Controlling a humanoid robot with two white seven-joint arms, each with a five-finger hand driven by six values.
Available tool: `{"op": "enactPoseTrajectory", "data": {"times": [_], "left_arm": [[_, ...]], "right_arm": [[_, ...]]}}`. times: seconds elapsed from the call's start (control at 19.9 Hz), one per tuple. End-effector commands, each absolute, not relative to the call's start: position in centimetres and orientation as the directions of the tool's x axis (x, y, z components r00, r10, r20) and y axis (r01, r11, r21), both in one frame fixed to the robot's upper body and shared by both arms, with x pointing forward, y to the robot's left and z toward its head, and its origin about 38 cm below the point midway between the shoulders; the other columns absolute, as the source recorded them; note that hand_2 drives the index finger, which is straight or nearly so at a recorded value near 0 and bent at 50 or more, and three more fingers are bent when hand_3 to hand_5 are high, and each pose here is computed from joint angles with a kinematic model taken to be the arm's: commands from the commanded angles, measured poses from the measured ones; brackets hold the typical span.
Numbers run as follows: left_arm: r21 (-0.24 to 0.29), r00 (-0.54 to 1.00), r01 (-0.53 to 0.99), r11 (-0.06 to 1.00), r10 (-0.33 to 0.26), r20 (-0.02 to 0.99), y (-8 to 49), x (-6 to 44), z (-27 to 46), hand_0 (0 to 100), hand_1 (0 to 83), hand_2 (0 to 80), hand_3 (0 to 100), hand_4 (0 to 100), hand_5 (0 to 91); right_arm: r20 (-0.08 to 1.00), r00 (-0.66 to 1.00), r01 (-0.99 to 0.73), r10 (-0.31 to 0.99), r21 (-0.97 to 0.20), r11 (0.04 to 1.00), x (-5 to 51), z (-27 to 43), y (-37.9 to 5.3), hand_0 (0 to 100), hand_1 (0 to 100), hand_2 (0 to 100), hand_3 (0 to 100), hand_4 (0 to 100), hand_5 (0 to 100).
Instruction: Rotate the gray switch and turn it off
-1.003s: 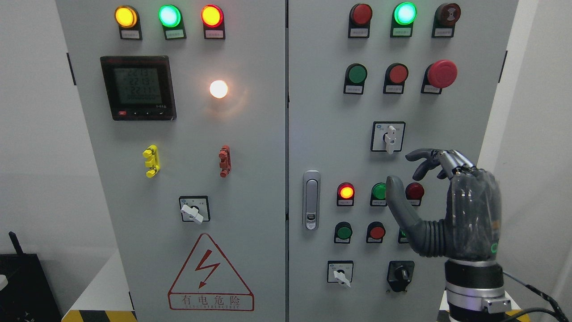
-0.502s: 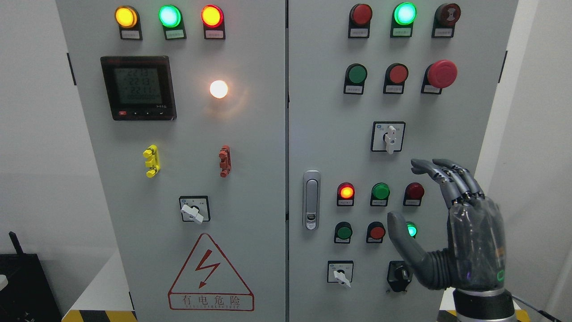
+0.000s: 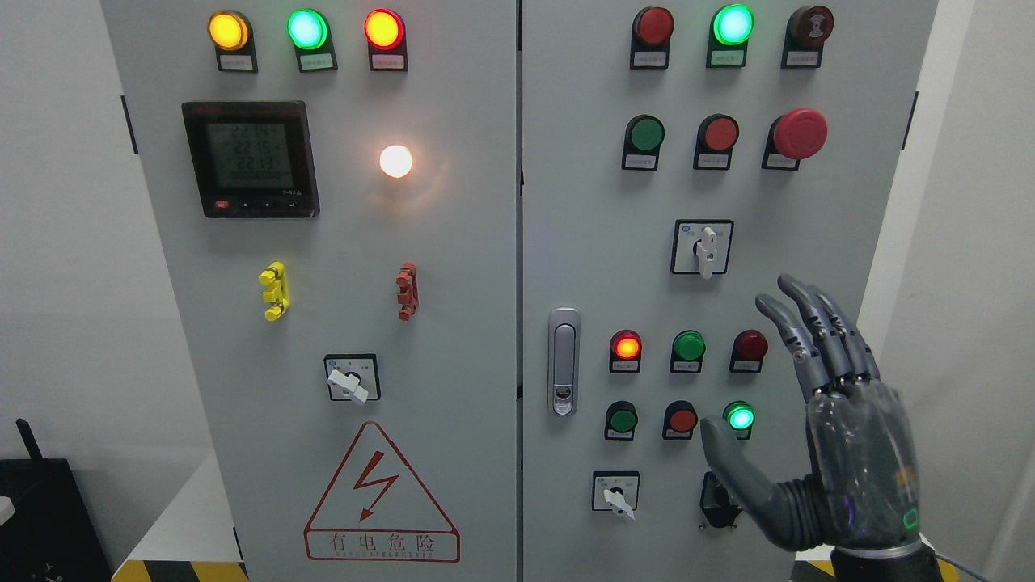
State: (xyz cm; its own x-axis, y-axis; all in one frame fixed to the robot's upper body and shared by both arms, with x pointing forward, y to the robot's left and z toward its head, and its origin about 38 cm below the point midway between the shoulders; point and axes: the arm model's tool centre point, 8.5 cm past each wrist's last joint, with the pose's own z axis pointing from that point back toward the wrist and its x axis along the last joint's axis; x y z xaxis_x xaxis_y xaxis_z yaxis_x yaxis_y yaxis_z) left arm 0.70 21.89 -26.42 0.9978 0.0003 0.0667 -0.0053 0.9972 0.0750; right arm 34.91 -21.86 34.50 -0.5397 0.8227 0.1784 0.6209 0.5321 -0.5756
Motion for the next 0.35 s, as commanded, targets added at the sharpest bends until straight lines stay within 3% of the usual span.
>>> {"op": "enactPoseTrajectory", "data": {"times": [0.0, 0.3], "left_arm": [[0.074, 0.994, -0.033, 0.997, 0.026, 0.102, 21.91, 2.19, -26.42, 12, 38.9, 0.0, 0, 0, 0.0], [0.074, 0.995, -0.035, 0.997, 0.027, 0.101, 21.91, 2.17, -26.43, 12, 38.9, 0.0, 0, 0, 0.0]], "right_arm": [[0.157, -0.532, 0.621, 0.832, -0.596, 0.509, 34.62, 34.29, -22.32, 23, 9, 3, 0, 0, 0], [0.161, -0.53, 0.621, 0.832, -0.594, 0.511, 34.58, 34.28, -22.34, 22, 11, 3, 0, 0, 0]]}}
